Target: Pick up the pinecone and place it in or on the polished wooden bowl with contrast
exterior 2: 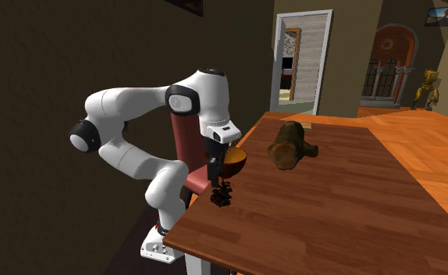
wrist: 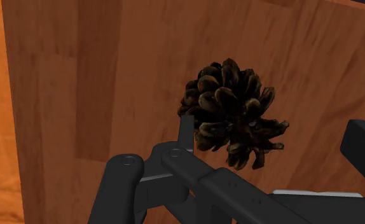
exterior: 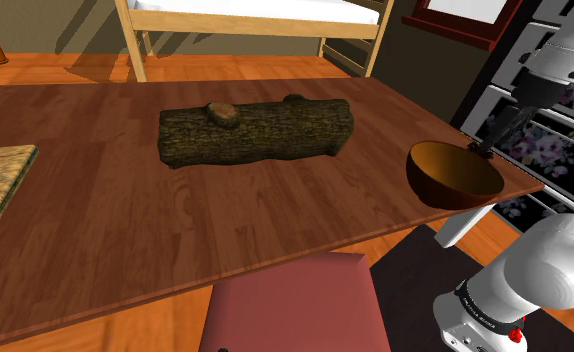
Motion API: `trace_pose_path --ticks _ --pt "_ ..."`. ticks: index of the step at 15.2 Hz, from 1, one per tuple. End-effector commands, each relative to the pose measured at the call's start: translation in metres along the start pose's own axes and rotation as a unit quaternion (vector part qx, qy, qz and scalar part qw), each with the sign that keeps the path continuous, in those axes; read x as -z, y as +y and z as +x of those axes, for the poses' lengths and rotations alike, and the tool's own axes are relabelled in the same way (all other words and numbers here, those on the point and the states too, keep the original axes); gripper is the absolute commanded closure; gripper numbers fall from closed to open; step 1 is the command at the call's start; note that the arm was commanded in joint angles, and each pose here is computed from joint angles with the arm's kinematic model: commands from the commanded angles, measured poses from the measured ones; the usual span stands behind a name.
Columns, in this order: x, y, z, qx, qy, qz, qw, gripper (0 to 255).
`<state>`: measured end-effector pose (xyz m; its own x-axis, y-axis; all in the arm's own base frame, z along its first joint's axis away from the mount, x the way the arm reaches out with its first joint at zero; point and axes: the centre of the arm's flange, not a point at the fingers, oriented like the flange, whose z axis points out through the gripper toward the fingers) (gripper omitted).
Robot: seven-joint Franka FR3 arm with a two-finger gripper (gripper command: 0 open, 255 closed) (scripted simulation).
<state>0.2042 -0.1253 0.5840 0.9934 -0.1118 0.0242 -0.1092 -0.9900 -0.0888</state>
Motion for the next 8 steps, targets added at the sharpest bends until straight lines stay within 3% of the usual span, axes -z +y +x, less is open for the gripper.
trace_pose_path --ticks 1,8 --pt "-0.003 0.026 -0.015 0.001 -0.004 0.006 1.0 0" --pt "-0.036 0.035 -0.021 0.002 -0.005 0.008 1.0 0"
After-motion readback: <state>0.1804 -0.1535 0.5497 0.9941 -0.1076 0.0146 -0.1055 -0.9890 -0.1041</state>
